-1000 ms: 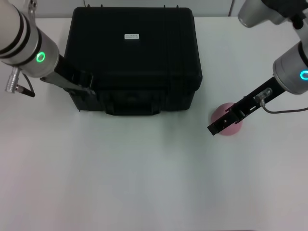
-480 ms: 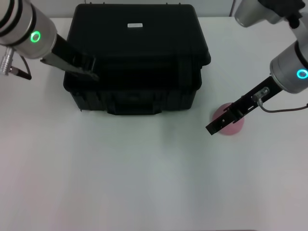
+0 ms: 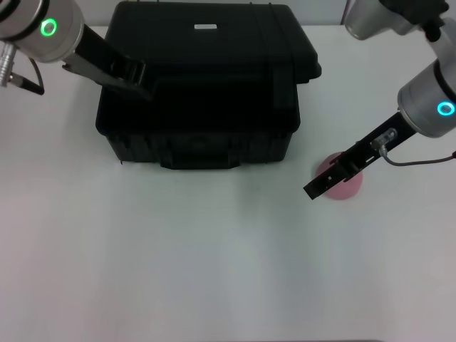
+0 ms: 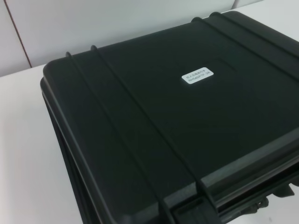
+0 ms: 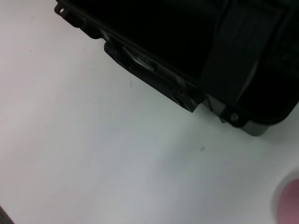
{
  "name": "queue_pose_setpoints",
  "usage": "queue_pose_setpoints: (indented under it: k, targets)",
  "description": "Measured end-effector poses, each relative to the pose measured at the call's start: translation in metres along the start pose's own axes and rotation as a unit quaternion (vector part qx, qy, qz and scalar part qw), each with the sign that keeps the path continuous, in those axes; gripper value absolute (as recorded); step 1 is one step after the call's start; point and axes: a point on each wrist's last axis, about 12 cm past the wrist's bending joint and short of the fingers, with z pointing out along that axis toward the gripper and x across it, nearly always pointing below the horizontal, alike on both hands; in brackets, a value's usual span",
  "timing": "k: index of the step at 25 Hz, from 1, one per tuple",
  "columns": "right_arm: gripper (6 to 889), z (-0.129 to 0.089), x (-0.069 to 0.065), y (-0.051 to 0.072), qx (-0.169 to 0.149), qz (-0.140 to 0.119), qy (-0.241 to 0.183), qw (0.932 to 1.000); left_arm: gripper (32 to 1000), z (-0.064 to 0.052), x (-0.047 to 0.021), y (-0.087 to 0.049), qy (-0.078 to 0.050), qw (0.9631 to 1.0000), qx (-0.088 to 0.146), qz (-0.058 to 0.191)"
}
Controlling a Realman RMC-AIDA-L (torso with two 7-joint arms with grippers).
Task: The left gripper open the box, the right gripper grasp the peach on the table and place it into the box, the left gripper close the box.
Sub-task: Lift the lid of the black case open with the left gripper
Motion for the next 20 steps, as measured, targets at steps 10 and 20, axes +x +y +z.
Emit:
queue_pose_setpoints:
  k: [10,20]
  targets:
    - [797,0.002,-0.003,0.000,-0.001,0.000,0.002,1.0000,405,-0.007,-0.0072,0.002,-0.007,0.9999,0.002,0.007]
    - [794,0.002,-0.005,0.001,-0.001,-0.002,0.002,1.0000,405,-0.014,-0.0161,0.002,-0.017,0.9997,0.001,0.016]
